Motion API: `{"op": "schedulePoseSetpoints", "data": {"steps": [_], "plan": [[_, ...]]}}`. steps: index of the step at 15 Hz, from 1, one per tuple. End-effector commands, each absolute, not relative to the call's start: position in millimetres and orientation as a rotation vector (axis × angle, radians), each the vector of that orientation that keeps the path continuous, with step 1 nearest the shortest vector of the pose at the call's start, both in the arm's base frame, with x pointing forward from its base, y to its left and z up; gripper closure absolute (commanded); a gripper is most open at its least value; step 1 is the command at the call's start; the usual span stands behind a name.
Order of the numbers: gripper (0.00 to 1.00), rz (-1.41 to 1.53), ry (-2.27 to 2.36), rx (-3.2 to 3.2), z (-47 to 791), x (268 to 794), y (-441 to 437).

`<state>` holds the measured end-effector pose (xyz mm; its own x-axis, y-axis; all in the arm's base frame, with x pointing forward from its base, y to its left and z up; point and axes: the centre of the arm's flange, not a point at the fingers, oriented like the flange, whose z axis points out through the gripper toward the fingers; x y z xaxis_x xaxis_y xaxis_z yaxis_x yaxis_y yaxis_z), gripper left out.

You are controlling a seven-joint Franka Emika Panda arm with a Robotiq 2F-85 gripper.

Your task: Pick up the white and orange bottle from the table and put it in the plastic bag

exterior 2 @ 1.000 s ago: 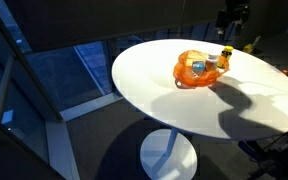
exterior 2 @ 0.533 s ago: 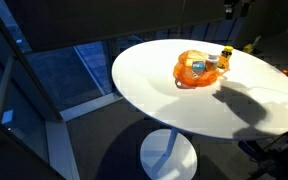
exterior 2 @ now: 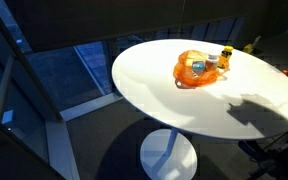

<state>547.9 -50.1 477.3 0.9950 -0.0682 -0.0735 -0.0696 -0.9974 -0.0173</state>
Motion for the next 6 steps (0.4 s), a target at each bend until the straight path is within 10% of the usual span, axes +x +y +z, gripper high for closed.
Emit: {"op": "schedulePoseSetpoints", "data": {"steps": [1,6], "plan": [[0.00,0.085,0.153,-3.109,504.7,528.8,-55.1],[0.00,0.076,0.121,-3.116,502.5,535.0,-52.8]]}}
